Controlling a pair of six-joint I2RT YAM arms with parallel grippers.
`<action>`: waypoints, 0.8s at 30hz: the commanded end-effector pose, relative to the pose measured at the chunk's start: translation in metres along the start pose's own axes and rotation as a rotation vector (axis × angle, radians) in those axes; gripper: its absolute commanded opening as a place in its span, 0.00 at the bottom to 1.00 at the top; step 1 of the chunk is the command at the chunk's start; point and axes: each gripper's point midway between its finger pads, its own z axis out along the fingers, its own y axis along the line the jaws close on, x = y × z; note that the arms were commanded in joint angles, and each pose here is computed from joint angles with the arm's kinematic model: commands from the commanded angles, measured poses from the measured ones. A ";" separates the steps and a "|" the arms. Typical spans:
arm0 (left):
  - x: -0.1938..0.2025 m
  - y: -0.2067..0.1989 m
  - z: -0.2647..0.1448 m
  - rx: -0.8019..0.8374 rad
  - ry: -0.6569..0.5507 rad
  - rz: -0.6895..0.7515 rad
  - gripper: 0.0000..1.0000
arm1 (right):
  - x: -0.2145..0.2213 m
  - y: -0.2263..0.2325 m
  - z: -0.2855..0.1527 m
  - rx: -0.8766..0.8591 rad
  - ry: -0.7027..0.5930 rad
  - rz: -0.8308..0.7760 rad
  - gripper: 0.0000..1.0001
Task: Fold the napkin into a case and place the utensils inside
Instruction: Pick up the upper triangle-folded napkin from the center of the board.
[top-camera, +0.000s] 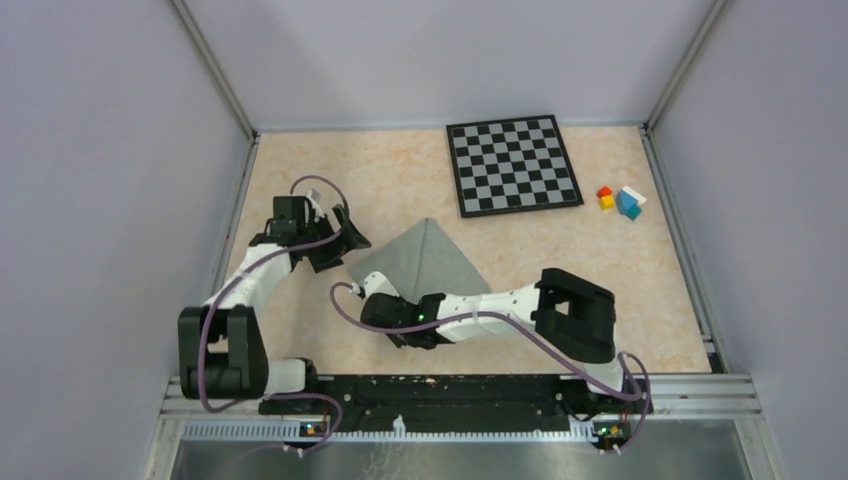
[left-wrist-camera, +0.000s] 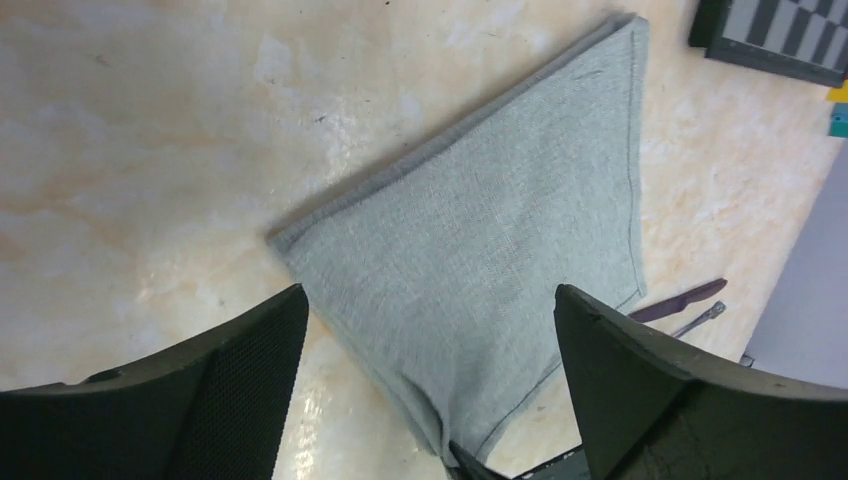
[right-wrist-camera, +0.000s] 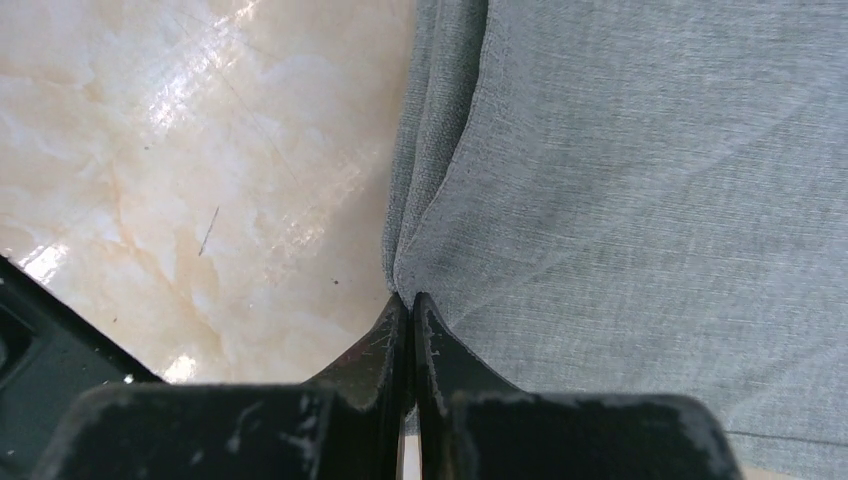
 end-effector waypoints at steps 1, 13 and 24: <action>0.019 0.012 -0.022 0.000 0.001 -0.091 0.98 | -0.049 -0.001 -0.028 -0.094 -0.143 0.109 0.00; 0.053 -0.002 -0.003 0.236 0.075 -0.405 0.96 | -0.056 -0.014 -0.029 -0.143 -0.163 0.170 0.00; 0.048 0.014 0.027 0.229 0.043 -0.494 0.61 | -0.062 -0.017 -0.033 -0.162 -0.177 0.182 0.00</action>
